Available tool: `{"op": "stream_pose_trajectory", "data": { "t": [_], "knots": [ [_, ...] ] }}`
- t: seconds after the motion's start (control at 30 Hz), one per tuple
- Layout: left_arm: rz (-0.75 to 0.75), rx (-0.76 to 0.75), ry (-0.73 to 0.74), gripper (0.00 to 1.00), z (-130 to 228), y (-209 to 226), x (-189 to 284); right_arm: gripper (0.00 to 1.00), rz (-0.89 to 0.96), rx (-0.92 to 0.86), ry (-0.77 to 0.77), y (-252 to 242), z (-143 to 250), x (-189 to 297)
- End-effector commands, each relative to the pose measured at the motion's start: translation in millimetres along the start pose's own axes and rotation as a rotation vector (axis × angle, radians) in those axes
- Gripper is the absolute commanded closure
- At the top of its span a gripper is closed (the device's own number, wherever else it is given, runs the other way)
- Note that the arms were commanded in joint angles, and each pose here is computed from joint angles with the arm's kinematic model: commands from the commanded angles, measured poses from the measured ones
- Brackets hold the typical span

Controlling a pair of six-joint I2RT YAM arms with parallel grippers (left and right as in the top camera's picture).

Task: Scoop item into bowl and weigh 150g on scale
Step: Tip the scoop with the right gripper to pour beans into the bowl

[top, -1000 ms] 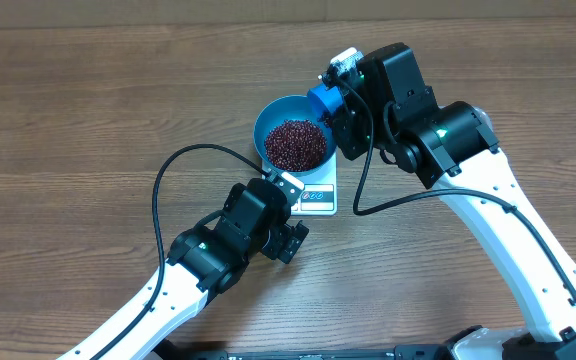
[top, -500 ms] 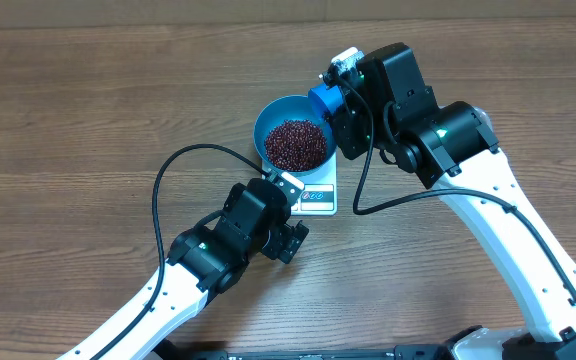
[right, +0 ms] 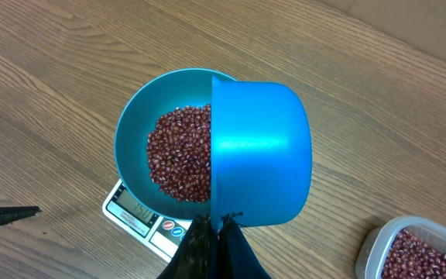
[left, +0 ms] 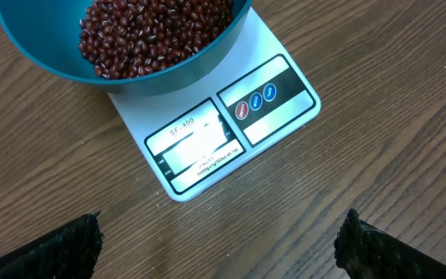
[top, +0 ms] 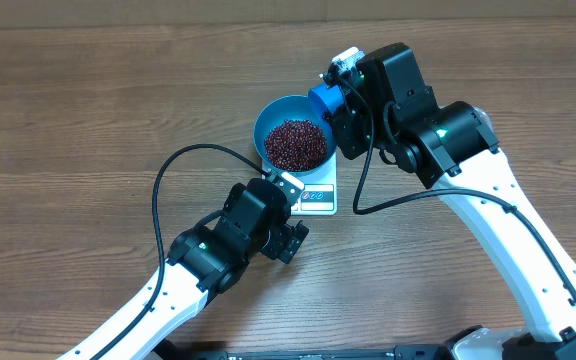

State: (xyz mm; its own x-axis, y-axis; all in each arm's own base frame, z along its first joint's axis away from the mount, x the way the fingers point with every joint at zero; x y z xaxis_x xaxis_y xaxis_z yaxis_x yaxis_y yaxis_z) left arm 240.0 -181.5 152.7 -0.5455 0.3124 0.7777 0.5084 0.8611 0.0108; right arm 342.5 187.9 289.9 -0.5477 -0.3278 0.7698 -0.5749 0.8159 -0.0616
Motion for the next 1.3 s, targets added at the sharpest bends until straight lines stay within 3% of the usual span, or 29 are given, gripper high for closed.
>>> {"op": "stream_pose_trajectory", "data": {
  "t": [0.0, 1.27],
  "knots": [
    [-0.015, 0.005, 0.014, 0.0, 4.3, 2.3, -3.2, 0.96, 0.016, -0.002, -0.062, -1.4, -13.8, 16.5],
    [-0.015, 0.005, 0.014, 0.0, 4.3, 2.2, -3.2, 0.96, 0.014, -0.029, -0.062, -1.3, -13.7, 16.5]
  ]
}}
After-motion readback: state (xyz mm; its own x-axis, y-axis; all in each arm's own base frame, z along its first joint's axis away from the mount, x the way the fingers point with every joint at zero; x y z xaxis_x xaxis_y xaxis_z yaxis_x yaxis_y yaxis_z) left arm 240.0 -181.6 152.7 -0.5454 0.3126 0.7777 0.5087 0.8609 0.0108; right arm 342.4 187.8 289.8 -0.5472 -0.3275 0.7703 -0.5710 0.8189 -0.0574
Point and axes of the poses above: each gripper's point midway between its finger pads, its own x axis back along the fingers, its own y axis along the line the jaws close on, z = x × y, the point moved 4 cm from there along x, back along the fingers, and after that the axes turned 4 degrees about x, right-handed, at the moved point
